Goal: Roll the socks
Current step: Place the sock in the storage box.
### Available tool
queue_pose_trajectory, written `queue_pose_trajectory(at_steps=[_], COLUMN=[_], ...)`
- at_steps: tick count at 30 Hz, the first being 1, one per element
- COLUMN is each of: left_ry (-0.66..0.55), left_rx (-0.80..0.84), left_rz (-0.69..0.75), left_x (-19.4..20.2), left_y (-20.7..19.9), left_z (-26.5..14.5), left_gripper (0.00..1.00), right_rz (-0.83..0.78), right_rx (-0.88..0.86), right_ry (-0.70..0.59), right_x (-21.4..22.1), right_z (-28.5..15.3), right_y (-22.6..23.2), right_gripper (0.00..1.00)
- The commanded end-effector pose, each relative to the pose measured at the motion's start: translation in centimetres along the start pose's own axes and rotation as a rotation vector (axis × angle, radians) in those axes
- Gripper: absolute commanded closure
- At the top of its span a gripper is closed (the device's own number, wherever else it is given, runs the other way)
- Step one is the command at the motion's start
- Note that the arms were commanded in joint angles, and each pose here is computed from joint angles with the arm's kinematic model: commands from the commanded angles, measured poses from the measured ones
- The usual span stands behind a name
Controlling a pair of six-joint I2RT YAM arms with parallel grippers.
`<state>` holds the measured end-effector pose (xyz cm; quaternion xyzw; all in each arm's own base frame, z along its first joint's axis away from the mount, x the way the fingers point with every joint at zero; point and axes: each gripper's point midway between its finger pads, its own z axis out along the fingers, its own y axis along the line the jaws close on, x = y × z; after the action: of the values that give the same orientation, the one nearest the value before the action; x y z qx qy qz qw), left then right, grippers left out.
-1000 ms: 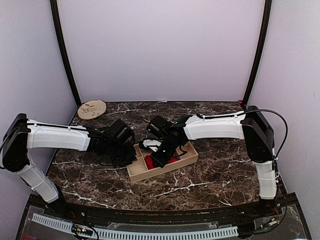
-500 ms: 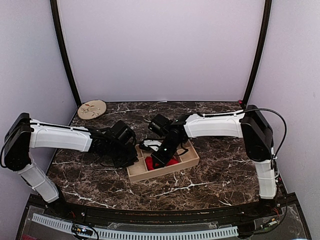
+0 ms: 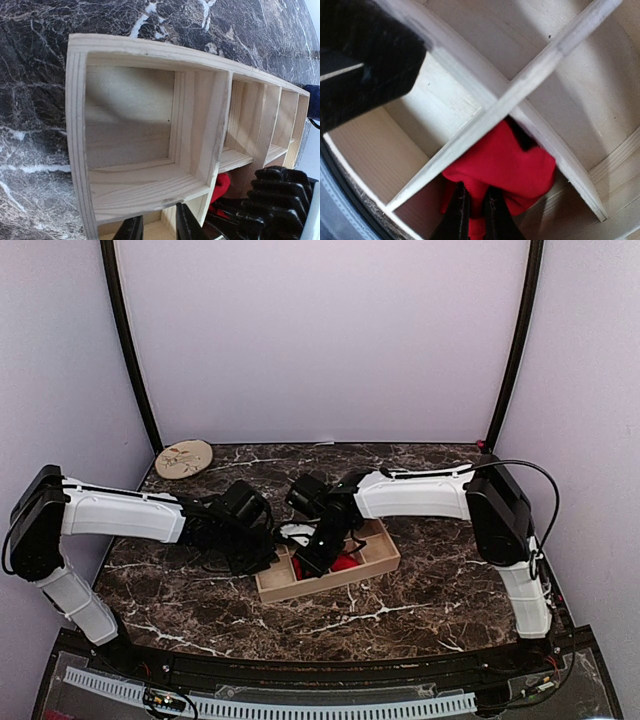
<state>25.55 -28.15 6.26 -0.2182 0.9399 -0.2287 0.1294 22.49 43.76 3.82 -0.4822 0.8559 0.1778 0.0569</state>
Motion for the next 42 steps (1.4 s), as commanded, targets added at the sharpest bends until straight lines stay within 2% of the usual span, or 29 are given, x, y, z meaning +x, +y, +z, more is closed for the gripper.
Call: queue_pose_trajectory(at_steps=[1,5,8,19,27,42], left_ry=[-0.006,-0.005,-0.005,0.015,0.024,0.042], left_rx=[-0.05,-0.053,-0.056,-0.057,-0.052,-0.051], left_rz=[0.002,-0.002,-0.004,-0.006,-0.003,-0.004], left_x=[-0.4,-0.5,-0.6,-0.5,-0.6,-0.7], left_y=[1.8,2.3,2.6,3.3,3.4,3.7], left_z=[0.8,0.7,0.7,0.8,0.9,1.4], left_gripper=[0.75,0.75,0.75,0.75,0.74,0.75], right_rz=[0.058,0.073,0.084,0.082,0.111,0.151], right_rx=[0.195,0.281,0.328,0.234,0.237,0.233], right_ry=[0.196,0.19,0.183,0.087,0.043,0.035], right_x=[5.2,5.4,5.6,2.7,1.2,-0.9], right_z=[2.3,1.8,1.3,-1.1,-2.4,-0.4], right_y=[-3.7,-5.1,-5.7,-3.5,-3.4,-4.9], right_gripper=[1.0,1.0,0.96,0.62,0.55,0.45])
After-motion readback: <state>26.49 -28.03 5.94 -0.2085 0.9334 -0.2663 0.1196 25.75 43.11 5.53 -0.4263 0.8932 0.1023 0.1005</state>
